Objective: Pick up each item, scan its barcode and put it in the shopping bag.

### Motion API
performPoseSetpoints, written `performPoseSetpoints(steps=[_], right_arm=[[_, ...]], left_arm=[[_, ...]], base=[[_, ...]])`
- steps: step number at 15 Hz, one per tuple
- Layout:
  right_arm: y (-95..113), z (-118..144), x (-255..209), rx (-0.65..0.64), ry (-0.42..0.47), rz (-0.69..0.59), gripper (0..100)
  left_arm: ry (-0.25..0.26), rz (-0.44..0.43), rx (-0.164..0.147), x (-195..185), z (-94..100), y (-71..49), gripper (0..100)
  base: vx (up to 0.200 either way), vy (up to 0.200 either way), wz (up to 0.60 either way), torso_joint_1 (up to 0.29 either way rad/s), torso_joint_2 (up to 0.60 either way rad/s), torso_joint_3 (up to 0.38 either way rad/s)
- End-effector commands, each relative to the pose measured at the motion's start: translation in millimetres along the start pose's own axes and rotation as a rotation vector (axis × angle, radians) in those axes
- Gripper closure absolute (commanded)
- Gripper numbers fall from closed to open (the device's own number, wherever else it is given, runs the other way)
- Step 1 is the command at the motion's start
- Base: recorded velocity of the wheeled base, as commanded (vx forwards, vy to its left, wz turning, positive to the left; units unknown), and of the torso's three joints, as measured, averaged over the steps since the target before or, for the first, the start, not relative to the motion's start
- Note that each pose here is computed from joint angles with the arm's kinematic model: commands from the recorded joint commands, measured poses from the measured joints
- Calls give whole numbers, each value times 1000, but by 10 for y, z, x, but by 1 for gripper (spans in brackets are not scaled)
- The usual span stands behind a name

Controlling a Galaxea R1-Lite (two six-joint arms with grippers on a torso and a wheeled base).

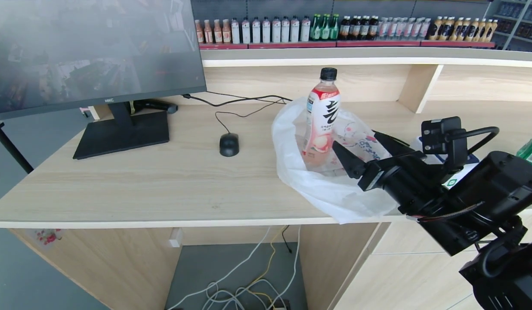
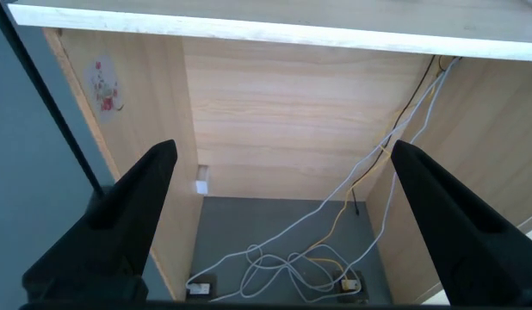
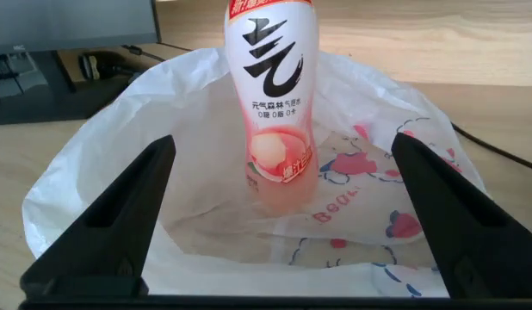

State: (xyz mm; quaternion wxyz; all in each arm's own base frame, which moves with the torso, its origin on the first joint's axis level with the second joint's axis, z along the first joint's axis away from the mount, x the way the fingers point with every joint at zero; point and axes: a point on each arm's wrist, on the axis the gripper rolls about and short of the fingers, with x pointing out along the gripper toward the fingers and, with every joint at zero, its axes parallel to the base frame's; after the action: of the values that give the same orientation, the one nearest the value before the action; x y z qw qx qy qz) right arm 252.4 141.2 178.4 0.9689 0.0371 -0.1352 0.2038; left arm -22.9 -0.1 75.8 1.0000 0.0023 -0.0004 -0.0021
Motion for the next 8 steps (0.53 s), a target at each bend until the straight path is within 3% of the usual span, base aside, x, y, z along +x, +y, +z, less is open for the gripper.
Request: performPoseSetpoints(steps=[1,8], right_arm=[[-4,8,-2,-1,-1,-1,0],[-68,98,-26,-4,-31,-20,0]], left_arm=[[-1,0,0,-1,1,0,0],[-1,1,0,-1,1,0,0]], base=[[0,-200,0,-2,2,7],[0,-200,0,0,0,3]])
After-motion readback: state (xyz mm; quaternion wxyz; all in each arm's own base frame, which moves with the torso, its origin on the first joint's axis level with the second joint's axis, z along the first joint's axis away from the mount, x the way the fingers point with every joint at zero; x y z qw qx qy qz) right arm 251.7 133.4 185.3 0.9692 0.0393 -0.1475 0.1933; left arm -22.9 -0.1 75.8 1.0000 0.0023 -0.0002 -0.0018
